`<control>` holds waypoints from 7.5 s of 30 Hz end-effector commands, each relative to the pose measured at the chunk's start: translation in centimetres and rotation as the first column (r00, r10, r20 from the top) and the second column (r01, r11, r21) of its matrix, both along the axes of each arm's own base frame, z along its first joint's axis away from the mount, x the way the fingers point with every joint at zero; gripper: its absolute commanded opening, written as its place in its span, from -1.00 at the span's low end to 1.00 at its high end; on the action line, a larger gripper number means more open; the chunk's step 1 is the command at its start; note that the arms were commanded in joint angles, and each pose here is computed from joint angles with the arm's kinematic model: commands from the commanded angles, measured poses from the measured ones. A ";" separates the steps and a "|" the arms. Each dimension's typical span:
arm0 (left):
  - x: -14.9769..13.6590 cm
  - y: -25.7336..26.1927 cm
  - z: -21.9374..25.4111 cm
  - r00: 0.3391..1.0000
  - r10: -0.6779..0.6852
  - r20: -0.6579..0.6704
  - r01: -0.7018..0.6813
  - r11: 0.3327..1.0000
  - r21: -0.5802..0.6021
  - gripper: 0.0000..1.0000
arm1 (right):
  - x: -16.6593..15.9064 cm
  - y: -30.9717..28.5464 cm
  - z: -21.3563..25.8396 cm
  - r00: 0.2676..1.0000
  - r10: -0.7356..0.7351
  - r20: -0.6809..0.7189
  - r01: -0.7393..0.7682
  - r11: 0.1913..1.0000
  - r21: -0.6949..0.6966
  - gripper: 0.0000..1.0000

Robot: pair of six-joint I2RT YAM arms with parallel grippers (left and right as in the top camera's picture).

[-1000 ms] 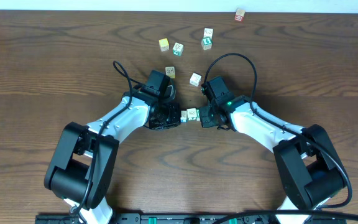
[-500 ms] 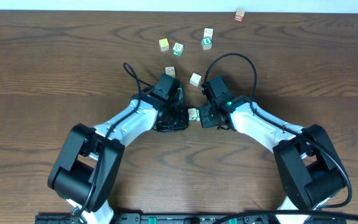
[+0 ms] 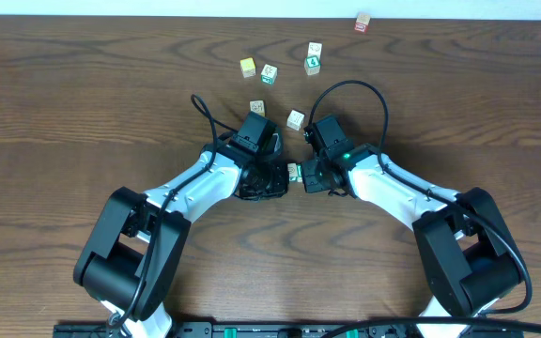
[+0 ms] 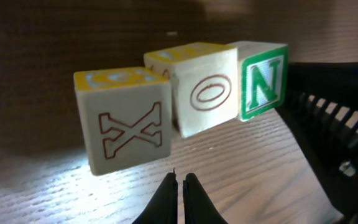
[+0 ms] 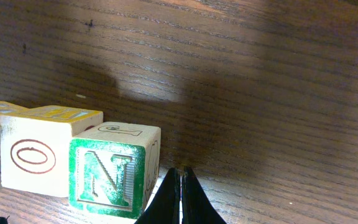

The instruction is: Lift 3 blocks

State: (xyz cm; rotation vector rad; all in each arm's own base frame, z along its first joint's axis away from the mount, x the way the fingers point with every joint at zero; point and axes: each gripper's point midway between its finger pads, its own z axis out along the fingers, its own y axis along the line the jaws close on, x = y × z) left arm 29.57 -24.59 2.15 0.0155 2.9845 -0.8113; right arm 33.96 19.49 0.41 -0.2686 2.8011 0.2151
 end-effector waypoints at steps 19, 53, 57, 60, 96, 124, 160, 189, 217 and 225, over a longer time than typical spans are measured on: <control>1.2 1.2 0.2 0.997 0.054 0.050 -0.057 0.996 0.062 -0.85 | 0.1 -0.5 -0.5 1.000 -0.005 -0.007 0.005 1.000 -0.017 -0.97; 2.4 0.6 0.7 0.993 0.057 0.102 -0.060 0.998 0.029 -0.85 | 0.1 -0.5 -0.5 1.000 -0.005 -0.007 0.005 1.000 -0.016 -0.97; 2.4 0.5 0.7 0.993 0.056 0.101 -0.059 0.998 0.030 -0.85 | 0.1 -0.5 -0.5 1.000 -0.006 -0.007 0.006 1.000 -0.016 -0.97; 2.2 0.5 0.7 0.994 0.052 0.091 -0.055 0.998 0.026 -0.85 | 0.1 -0.5 -0.5 1.000 -0.005 -0.006 0.005 1.000 -0.016 -0.97; 0.9 5.8 -0.9 0.990 0.136 -0.021 -0.131 0.977 0.170 -0.86 | -2.4 1.1 -0.7 0.991 0.014 -0.130 -0.003 0.996 0.088 -0.97; 1.3 5.9 -0.9 0.991 0.135 -0.009 -0.132 0.977 0.165 -0.86 | -1.7 1.0 -0.6 0.995 0.007 -0.102 0.002 0.997 0.079 -0.97; 1.8 5.7 -0.8 0.991 0.136 0.011 -0.136 0.978 0.159 -0.86 | -2.4 1.4 -0.6 0.991 0.018 -0.132 -0.004 0.994 0.106 -0.98; 6.6 5.8 -0.4 0.965 0.089 0.246 -0.135 0.975 0.177 -0.86 | 0.9 -1.0 -0.2 0.997 0.070 -0.017 -0.069 0.995 0.069 -0.98; 5.5 4.5 -1.9 0.975 0.049 0.216 -0.092 0.977 0.194 -0.86 | 1.7 -0.2 0.3 0.998 0.057 0.017 -0.058 0.992 0.113 -0.97; 5.4 4.3 -1.9 0.975 0.056 0.214 -0.099 0.976 0.194 -0.86 | 1.6 -0.2 0.2 0.999 0.042 0.005 -0.042 0.992 0.116 -0.97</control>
